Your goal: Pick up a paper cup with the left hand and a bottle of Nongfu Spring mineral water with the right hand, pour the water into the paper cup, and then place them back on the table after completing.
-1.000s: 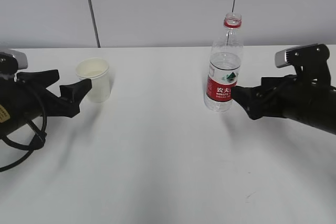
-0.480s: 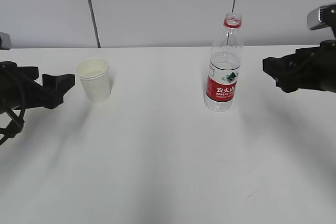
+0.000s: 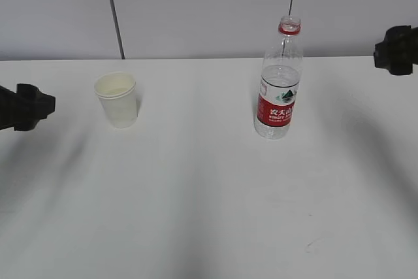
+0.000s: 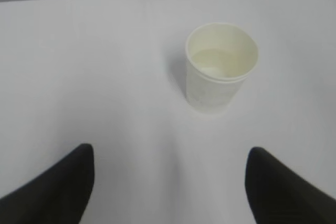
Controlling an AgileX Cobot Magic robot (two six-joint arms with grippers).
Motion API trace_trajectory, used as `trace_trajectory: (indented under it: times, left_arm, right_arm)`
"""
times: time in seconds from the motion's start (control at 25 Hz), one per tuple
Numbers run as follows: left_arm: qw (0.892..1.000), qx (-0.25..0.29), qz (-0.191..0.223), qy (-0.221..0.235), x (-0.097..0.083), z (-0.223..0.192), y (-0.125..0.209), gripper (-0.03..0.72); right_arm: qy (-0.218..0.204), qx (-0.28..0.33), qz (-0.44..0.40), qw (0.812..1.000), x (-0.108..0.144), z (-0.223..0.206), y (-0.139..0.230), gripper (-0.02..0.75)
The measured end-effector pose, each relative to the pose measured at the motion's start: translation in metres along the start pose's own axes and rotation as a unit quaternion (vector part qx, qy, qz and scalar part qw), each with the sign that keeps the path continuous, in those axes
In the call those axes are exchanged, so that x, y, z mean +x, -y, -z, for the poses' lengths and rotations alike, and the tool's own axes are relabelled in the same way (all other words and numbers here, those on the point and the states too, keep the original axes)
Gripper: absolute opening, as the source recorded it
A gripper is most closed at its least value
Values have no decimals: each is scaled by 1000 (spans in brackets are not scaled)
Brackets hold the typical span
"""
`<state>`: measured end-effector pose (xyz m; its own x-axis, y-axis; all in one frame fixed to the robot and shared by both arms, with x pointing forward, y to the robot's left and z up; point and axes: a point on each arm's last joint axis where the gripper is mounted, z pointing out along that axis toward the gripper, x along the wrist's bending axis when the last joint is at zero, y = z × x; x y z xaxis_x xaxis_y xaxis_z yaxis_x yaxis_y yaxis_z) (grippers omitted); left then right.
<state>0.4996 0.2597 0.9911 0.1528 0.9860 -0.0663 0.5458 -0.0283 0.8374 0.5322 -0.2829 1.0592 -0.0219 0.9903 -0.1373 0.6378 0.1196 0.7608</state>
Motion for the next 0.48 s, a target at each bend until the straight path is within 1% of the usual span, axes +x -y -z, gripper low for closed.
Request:
trace_trajectory:
  times: [0.12,0.24,0.36,0.48]
  left_arm:
    - [998,43,11,-33,2,10,-8,515]
    - [993,93,29,-60,3,17,-15,503]
    - [983,155,59,-85,3,24,-19,500]
    - [964,228,84,-108,4,34,-22,484]
  right_arm:
    - [7,42,-40,998,-3,7,-7,554]
    - [9,102,-67,992,-4,16,-8,554]
    - [1,186,-79,979,-3,27,-3,554]
    - [-10,262,-81,962,-1,38,2,554]
